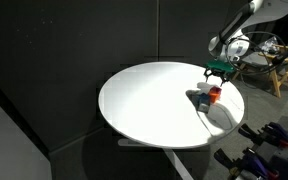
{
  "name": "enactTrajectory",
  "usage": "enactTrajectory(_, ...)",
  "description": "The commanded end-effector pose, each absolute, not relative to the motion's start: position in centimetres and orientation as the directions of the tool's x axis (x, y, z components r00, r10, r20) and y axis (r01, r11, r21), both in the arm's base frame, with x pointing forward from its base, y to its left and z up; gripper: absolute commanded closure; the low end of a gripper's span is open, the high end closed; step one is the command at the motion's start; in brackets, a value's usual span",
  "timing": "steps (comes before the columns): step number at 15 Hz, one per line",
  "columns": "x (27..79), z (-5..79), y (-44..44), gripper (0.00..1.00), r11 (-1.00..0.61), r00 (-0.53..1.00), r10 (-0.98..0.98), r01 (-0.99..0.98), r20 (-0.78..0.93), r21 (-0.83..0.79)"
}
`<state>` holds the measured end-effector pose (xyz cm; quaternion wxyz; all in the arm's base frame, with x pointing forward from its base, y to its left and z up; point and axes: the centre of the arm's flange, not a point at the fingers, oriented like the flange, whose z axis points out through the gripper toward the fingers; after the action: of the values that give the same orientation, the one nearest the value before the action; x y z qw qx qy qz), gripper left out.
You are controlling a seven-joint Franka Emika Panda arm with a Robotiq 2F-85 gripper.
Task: Put the pink block on top of the grey and blue blocks
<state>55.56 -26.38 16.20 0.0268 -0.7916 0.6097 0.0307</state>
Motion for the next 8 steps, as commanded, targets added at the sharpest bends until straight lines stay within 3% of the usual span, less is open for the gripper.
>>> enactTrajectory(1, 56.32, 16.71, -26.01, 0.00, -0.212, 0.211, -0.975, -0.977, -0.070, 0.004)
enactTrajectory(8, 55.95, 17.00, -26.42, 0.00, -0.142, 0.142, -0.987, -0.990, -0.072, 0.001)
